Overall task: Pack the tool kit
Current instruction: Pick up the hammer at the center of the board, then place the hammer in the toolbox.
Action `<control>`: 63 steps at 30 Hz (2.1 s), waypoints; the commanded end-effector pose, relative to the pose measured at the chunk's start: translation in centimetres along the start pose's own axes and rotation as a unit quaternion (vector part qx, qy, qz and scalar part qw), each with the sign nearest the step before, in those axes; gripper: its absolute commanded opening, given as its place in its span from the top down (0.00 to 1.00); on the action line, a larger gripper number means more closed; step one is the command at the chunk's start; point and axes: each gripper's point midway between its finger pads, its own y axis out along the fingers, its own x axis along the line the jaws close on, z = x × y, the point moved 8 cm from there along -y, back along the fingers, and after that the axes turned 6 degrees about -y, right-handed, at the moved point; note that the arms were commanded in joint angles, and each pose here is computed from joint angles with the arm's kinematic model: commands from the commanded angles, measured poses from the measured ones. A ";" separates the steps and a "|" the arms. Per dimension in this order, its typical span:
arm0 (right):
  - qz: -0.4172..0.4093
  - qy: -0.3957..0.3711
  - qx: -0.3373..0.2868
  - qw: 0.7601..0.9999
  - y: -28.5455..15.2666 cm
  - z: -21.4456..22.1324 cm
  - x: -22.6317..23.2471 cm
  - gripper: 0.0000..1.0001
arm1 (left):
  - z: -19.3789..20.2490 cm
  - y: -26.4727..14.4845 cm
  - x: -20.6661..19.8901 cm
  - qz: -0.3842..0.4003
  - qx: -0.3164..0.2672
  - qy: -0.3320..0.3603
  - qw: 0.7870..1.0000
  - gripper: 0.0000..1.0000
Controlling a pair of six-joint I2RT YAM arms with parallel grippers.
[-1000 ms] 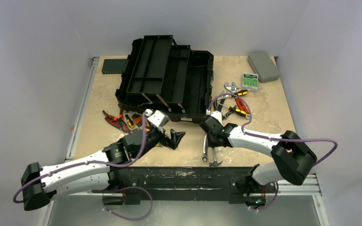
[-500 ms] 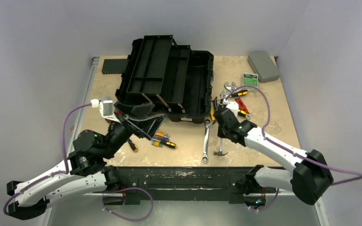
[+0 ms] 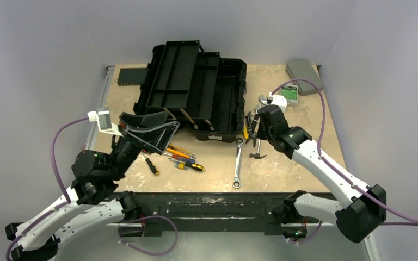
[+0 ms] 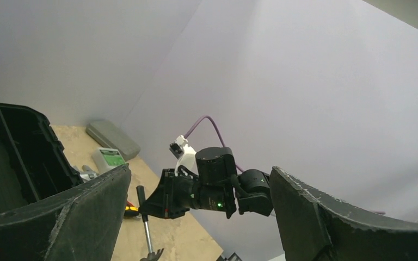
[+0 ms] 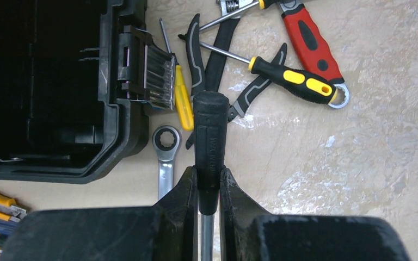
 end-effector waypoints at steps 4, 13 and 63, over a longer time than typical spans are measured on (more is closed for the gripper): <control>-0.027 0.010 -0.027 0.999 -0.4 -2.6 0.7 1.00 | -1.6 -0.1 -1.8 0.033 -0.011 -0.012 0.999 0.05; -0.086 0.029 -0.064 0.994 0.7 -7.7 3.3 1.00 | -1.6 -0.3 -1.2 0.012 -0.011 0.005 1.000 0.03; -0.143 0.064 0.023 0.987 19.2 -11.4 12.1 0.46 | 15.0 -5.2 13.4 -0.145 0.343 0.146 0.917 0.00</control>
